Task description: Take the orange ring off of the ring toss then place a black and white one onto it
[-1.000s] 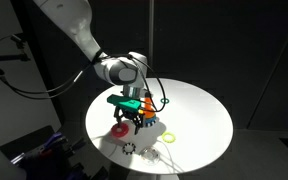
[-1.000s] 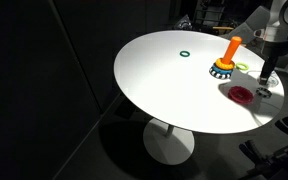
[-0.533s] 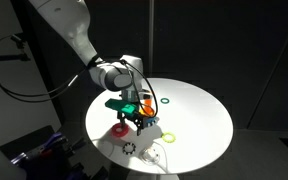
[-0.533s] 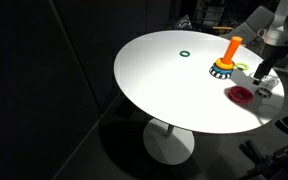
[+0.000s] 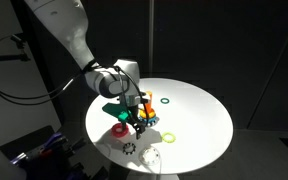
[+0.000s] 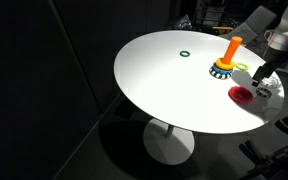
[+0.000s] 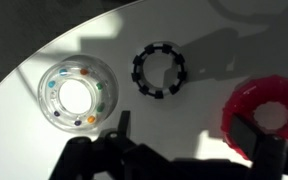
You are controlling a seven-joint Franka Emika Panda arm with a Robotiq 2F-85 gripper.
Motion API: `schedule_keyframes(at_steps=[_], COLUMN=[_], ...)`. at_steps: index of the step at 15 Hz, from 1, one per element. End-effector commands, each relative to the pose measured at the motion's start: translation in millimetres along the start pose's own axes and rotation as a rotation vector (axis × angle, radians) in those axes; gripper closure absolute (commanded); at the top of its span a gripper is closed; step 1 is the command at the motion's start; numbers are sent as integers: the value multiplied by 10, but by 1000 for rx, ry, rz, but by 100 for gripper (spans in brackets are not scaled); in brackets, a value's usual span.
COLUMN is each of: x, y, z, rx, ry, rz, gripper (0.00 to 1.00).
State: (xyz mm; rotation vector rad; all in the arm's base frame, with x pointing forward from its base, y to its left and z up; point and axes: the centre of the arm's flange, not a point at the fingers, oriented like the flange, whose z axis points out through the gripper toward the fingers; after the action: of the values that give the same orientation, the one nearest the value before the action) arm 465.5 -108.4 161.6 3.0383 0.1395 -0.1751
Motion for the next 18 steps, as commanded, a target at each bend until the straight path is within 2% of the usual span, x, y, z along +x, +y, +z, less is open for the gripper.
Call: schedule_keyframes(at_steps=[1,9,18], x=[-137,-188,-88], y=[29,90,-11], z=[10,141,319], rx=[-16,-17,-37], ry=[12,-16,-13], rz=[49,83,87], gripper=[0,0,0])
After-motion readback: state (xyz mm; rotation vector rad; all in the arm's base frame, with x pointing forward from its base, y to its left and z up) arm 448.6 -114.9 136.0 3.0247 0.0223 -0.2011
